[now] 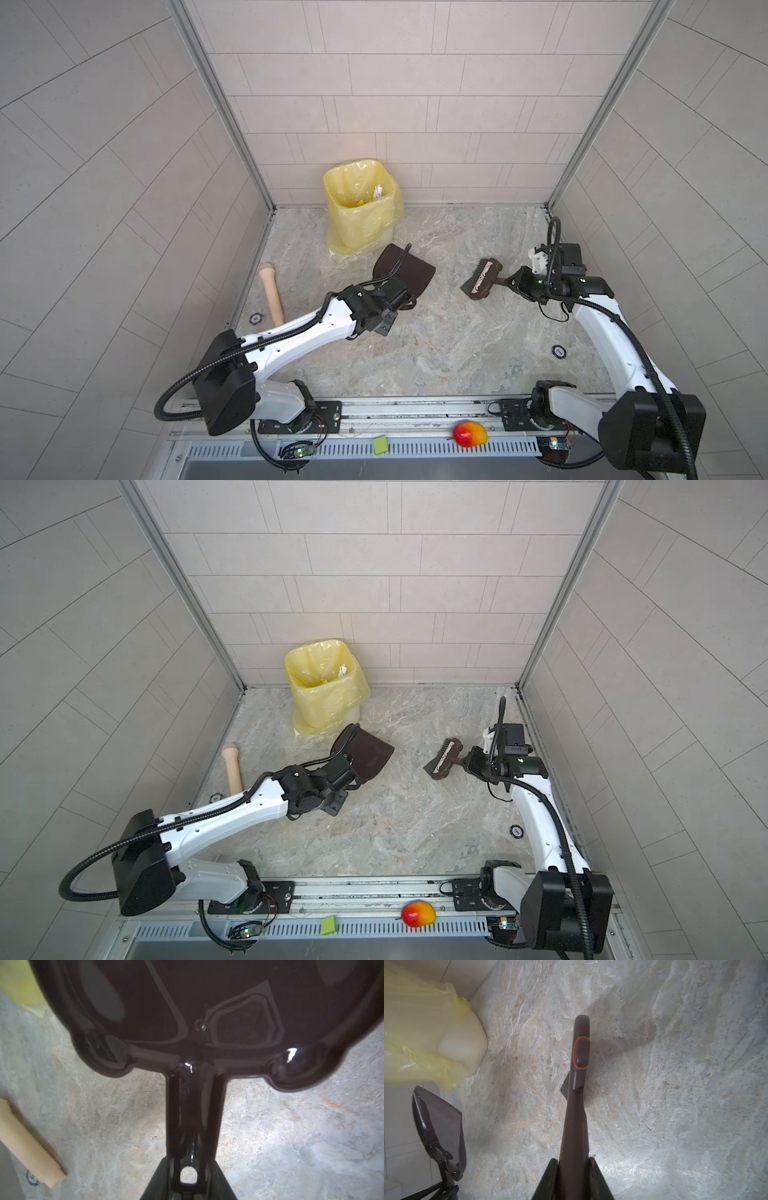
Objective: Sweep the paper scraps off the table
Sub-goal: 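Lower the dustpan and brush onto the table and open both grippers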
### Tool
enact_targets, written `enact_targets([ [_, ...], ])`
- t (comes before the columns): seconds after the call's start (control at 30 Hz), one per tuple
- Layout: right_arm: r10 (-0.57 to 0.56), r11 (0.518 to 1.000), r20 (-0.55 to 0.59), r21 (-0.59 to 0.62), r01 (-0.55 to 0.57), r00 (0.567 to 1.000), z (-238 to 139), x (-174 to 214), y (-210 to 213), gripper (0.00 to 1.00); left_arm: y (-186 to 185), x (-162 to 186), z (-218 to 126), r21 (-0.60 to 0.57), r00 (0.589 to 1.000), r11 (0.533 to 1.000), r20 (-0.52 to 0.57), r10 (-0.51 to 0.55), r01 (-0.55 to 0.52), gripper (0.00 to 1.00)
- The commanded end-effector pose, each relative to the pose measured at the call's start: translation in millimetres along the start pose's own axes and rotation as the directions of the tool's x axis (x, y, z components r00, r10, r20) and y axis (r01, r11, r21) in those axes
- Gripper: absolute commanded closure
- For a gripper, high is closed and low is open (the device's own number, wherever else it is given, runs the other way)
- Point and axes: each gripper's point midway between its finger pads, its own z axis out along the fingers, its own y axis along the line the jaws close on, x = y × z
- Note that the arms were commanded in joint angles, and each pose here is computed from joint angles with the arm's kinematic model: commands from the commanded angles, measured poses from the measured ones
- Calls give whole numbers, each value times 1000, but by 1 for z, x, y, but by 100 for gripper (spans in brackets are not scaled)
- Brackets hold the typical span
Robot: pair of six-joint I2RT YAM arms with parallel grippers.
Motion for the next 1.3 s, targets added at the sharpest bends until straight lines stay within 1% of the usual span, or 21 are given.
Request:
enact_targets([
  [0.0, 70, 997, -47, 46, -68, 996, 1, 26, -19, 94, -7, -5, 0, 47, 996, 996, 39, -82, 80, 100],
  [0.1, 100, 993, -61, 73, -96, 993, 0, 43, -29, 78, -10, 0, 5, 57, 996, 995, 30, -86, 84, 100],
  [0.23, 119, 988, -42, 108, -114, 992, -4, 58, -41, 56, -15, 6, 11, 84, 996, 993, 23, -89, 87, 100],
  [0.33, 114, 986, -22, 128, -110, 993, -5, 63, -49, 45, -18, 11, 17, 96, 996, 991, 15, -92, 91, 100],
  [0.4, 116, 984, -11, 139, -114, 993, -5, 66, -52, 41, -19, 14, 20, 102, 995, 990, 11, -96, 95, 100],
  [0.53, 145, 977, -5, 158, -142, 989, -4, 68, -58, 38, -22, 19, 26, 111, 995, 989, 10, -103, 102, 100],
  [0.67, 143, 976, -9, 166, -139, 990, -4, 68, -58, 32, -21, 21, 39, 89, 992, 988, -1, -127, 127, 100],
  [0.83, 117, 980, -31, 164, -110, 993, -6, 69, -56, 30, -28, 24, 59, 94, 988, 984, -47, -148, 152, 100],
  [0.93, 100, 981, -35, 168, -93, 994, -9, 70, -55, 29, -29, 28, 70, 72, 986, 986, -88, -142, 149, 100],
  [1.07, 86, 983, -36, 165, -79, 996, -10, 70, -55, 29, -28, 31, 77, 42, 983, 987, -114, -147, 153, 99],
  [1.1, 82, 984, -36, 164, -75, 996, -10, 70, -54, 29, -28, 32, 78, 38, 982, 987, -119, -148, 153, 92],
  [1.13, 79, 984, -36, 160, -72, 996, -11, 69, -53, 29, -28, 33, 78, 38, 981, 987, -123, -149, 155, 83],
  [1.2, 63, 986, -31, 156, -58, 998, -12, 67, -52, 29, -28, 34, 78, 39, 980, 986, -122, -154, 160, 58],
  [1.23, 53, 987, -29, 154, -48, 998, -12, 66, -51, 28, -27, 34, 77, 38, 981, 987, -120, -153, 158, 49],
  [1.27, 44, 988, -24, 152, -40, 999, -13, 65, -51, 28, -26, 34, 75, 38, 981, 986, -115, -155, 160, 34],
])
